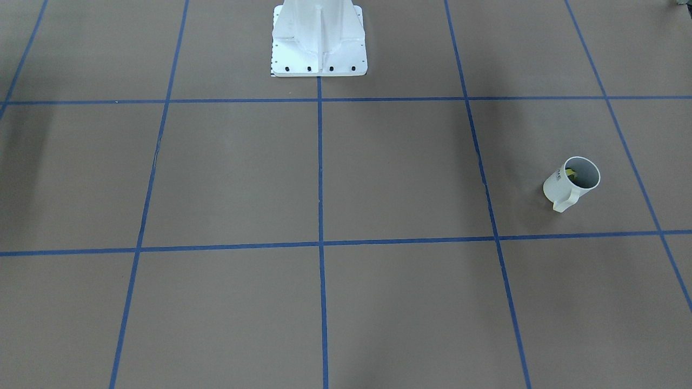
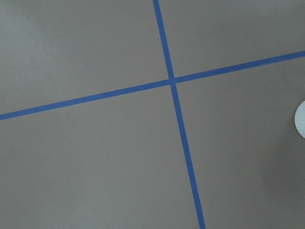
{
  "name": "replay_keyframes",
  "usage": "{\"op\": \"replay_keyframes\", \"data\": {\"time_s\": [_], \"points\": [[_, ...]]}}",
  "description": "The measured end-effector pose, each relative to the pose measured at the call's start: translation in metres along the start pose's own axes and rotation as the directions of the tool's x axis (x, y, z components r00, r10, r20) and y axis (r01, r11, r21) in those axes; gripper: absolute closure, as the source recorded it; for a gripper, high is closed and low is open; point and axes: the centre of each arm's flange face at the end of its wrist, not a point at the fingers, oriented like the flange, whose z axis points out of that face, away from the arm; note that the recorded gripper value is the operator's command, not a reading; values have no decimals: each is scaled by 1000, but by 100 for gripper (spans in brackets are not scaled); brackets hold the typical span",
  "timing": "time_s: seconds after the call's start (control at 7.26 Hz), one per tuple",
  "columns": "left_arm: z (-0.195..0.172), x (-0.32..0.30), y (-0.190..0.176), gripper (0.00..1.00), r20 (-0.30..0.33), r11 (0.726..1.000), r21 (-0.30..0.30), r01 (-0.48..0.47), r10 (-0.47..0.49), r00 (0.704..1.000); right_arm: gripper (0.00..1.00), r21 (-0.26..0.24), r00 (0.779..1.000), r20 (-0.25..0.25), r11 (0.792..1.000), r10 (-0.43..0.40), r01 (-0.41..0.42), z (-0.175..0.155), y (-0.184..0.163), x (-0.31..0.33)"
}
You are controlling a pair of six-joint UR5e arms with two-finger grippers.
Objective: Left arm hands cup to right arm to dump lemon
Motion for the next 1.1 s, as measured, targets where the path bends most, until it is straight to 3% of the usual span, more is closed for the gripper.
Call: {"op": "replay_keyframes", "data": {"time_s": [0.28,0.55,1.1], "points": [[-9,7,-5,0,11,999,30,-26,25,1000,0,77,998,-9,995,-59,60,-25,-15,-20],[-24,16,-30,0,29,992,91,-84,82,996,0,192,988,-36,969,-150,154,-47,-29,-37],[-45,35,-54,0,47,967,196,-161,155,987,0,296,975,-83,929,-205,221,-62,-40,-51]]}}
